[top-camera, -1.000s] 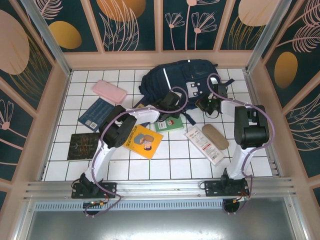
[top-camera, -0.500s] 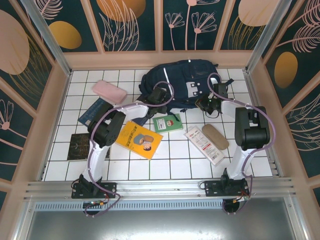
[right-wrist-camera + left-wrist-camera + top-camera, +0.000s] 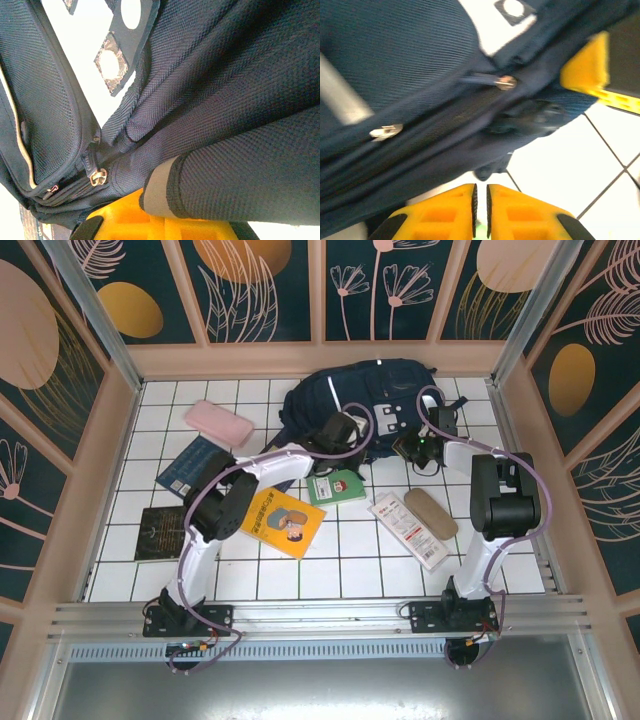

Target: Pack the student bag

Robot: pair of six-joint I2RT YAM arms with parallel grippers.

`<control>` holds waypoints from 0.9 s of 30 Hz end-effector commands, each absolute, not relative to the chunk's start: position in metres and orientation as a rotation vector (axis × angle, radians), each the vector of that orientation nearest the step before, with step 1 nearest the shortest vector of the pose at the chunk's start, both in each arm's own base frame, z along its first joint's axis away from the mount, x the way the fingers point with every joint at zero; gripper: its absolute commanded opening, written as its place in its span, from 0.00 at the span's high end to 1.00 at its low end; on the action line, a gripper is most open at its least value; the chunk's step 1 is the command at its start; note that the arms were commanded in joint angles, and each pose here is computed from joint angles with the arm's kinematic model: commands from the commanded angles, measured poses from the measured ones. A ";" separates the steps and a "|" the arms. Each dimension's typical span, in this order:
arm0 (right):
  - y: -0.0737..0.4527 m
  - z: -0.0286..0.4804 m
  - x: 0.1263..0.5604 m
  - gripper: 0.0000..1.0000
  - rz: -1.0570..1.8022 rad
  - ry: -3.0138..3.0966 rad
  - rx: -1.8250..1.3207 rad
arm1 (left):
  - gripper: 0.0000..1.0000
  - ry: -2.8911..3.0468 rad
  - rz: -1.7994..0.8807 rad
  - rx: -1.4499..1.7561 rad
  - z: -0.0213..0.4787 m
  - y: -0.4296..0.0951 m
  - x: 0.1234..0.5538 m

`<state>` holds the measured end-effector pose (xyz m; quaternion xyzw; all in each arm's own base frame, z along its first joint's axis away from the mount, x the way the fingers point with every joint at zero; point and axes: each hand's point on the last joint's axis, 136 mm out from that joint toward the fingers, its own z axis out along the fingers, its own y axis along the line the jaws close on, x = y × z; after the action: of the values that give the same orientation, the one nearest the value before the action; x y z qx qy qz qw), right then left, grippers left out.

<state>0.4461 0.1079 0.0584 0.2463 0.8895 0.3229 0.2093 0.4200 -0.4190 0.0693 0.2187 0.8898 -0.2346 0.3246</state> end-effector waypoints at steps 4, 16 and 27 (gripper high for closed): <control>0.103 0.082 0.455 1.00 0.915 2.410 0.677 | 0.82 2.383 -0.605 0.693 0.032 -0.431 0.417; 0.107 0.078 0.455 1.00 0.929 2.423 0.679 | 0.66 2.379 -0.517 0.722 0.016 -0.434 0.433; 0.113 0.076 0.452 1.00 0.940 2.435 0.669 | 0.75 2.390 -0.488 0.754 -0.002 -0.440 0.441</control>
<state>0.4464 0.1075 0.0584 0.2511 0.8883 0.3233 0.2083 0.4349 -0.4411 0.0210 0.2739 0.8949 -0.1969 0.2923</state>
